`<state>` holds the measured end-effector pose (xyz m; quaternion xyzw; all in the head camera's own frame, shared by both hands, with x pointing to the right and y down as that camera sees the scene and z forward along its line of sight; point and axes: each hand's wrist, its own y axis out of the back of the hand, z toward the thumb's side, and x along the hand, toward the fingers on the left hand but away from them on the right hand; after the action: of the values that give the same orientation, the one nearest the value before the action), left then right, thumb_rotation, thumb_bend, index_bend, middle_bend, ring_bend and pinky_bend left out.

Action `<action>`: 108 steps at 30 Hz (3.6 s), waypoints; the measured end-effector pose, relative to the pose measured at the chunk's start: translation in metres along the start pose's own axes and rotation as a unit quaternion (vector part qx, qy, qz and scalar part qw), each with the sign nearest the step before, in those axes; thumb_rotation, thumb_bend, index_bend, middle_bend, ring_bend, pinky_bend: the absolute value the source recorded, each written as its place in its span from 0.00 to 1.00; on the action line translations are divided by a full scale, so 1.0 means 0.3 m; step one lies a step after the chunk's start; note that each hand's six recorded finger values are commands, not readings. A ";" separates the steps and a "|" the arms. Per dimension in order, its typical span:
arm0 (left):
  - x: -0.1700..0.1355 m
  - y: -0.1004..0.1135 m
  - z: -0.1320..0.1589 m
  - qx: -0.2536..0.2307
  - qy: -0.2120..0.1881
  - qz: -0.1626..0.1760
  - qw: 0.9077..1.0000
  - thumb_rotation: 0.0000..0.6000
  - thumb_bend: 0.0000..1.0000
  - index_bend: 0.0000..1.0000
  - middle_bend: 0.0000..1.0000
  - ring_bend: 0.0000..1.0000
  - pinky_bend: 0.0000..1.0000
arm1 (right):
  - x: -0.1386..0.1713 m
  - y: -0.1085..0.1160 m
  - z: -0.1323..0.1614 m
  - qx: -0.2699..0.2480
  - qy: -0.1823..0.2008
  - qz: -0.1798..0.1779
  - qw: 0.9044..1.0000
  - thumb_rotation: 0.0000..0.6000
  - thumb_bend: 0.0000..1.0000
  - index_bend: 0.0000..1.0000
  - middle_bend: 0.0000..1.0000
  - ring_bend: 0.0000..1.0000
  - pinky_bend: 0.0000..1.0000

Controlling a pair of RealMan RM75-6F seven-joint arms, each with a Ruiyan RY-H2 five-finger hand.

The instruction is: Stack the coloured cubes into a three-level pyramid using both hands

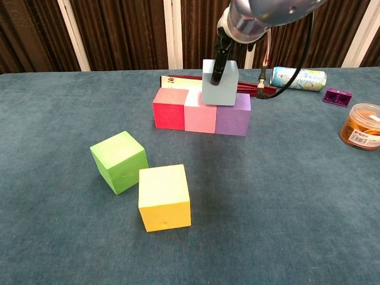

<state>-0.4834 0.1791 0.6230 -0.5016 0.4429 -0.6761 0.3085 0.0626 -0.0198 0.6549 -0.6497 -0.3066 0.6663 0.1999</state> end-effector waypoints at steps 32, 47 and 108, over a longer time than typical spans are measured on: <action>0.008 0.004 -0.010 -0.001 0.006 0.002 1.000 1.00 0.31 0.19 0.07 0.00 0.00 | -0.013 -0.023 0.041 0.001 -0.005 -0.002 1.000 1.00 0.27 0.37 0.32 0.13 0.00; 0.007 0.004 -0.013 0.001 0.009 0.003 1.000 1.00 0.31 0.19 0.07 0.00 0.00 | -0.001 -0.012 0.038 0.001 -0.005 -0.004 1.000 1.00 0.27 0.37 0.32 0.13 0.00; 0.007 -0.001 -0.006 0.009 0.012 0.004 1.000 1.00 0.31 0.19 0.07 0.00 0.00 | -0.020 -0.022 0.011 -0.005 -0.012 0.004 1.000 1.00 0.27 0.37 0.32 0.13 0.00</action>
<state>-0.4859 0.1779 0.6241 -0.4891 0.4422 -0.6848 0.3102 0.0588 -0.0196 0.6636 -0.6436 -0.3100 0.6734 0.1904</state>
